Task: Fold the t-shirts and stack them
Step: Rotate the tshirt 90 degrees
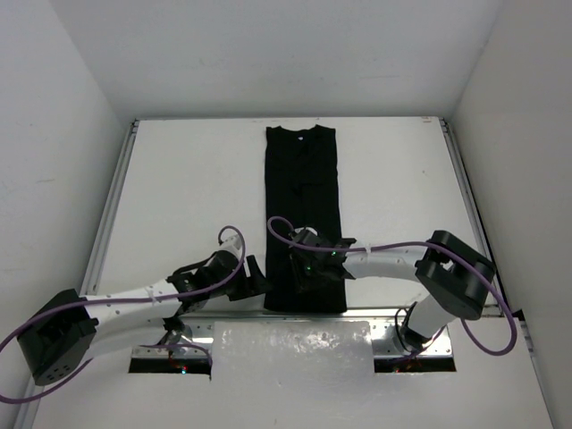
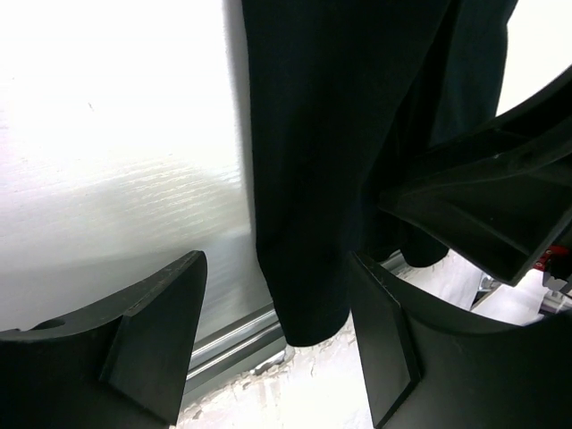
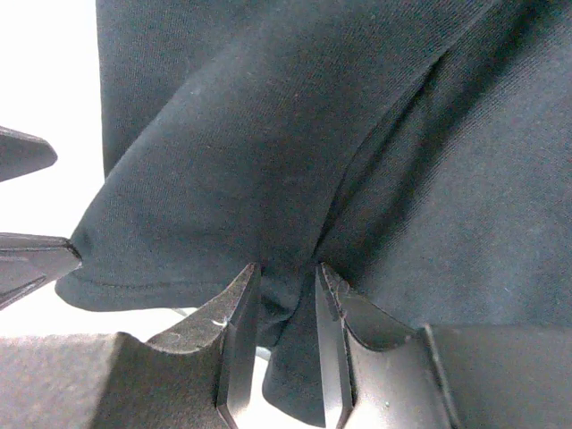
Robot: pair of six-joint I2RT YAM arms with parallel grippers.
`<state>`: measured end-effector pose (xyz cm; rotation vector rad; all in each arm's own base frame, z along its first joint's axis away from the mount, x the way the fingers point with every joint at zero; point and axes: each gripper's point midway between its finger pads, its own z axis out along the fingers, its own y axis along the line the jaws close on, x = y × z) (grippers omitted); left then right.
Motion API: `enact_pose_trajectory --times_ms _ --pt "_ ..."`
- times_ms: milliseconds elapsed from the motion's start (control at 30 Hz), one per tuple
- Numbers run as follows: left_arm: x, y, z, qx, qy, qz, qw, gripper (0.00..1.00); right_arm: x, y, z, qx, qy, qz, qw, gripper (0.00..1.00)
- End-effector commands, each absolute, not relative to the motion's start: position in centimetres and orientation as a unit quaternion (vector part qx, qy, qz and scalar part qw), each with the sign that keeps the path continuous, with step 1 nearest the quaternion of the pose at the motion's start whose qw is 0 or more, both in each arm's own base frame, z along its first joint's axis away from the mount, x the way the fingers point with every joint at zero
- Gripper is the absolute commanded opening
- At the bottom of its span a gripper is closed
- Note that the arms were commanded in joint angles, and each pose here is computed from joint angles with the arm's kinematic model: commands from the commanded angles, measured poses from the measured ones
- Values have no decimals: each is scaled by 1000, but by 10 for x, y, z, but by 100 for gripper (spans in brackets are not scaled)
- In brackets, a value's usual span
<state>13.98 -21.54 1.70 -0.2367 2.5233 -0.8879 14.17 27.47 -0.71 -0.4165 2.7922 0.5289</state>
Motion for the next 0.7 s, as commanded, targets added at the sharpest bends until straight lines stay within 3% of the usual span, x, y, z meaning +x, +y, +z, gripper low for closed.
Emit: enact_pose_trajectory --times_ms 0,133,567,667 --pt "148 -224 35 -74 905 -338 247 62 153 284 6 -147 960 166 170 31" --pt "151 -220 38 -74 907 -326 257 62 155 293 23 -159 953 181 185 31" --pt "152 -217 46 -73 905 -323 267 62 159 292 5 -164 960 142 175 31" --pt "152 -216 47 -71 906 -321 268 62 159 293 1 -164 961 141 170 26"
